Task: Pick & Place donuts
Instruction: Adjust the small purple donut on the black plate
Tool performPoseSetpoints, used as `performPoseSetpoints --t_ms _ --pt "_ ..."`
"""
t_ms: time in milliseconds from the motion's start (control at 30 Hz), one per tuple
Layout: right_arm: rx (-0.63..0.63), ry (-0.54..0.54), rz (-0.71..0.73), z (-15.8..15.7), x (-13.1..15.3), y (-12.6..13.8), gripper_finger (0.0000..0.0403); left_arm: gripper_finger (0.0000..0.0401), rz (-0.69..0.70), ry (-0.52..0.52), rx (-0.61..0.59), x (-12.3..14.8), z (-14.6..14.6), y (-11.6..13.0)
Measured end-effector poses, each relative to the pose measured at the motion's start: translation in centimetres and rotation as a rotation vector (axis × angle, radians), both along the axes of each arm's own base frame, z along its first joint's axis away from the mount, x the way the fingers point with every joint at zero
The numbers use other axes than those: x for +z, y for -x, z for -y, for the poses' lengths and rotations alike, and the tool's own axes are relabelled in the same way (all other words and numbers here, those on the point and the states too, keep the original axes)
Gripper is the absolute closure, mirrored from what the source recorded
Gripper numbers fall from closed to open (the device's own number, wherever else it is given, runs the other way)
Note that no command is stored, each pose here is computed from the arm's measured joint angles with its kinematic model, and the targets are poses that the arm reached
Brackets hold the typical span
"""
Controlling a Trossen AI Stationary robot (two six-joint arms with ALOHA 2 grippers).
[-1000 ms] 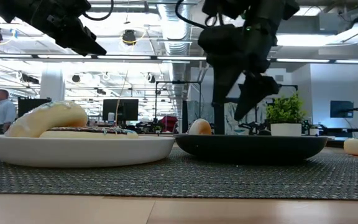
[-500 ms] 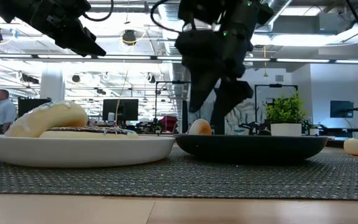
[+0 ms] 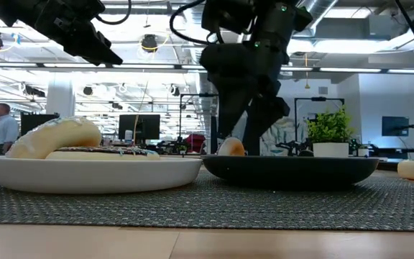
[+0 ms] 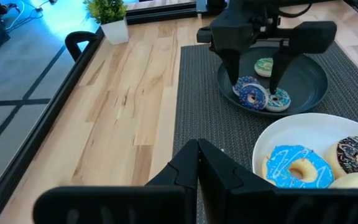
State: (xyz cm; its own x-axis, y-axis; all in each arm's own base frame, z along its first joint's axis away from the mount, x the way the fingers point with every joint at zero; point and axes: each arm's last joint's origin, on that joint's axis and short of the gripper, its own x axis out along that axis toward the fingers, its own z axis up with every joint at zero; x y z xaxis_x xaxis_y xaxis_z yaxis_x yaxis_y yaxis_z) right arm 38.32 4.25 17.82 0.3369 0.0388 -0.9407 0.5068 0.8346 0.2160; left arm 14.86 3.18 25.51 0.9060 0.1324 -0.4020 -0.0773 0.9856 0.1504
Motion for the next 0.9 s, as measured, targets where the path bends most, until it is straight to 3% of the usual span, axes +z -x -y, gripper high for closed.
performPoseSetpoints --t_ms 400,900 --pt "0.005 0.004 0.001 0.31 -0.06 -0.08 0.0105 0.0401 0.000 0.000 0.000 0.00 0.00 0.00" --pt "0.003 -0.005 0.001 0.21 -0.07 -0.08 0.0184 0.0401 0.000 0.000 0.000 0.00 0.00 0.00"
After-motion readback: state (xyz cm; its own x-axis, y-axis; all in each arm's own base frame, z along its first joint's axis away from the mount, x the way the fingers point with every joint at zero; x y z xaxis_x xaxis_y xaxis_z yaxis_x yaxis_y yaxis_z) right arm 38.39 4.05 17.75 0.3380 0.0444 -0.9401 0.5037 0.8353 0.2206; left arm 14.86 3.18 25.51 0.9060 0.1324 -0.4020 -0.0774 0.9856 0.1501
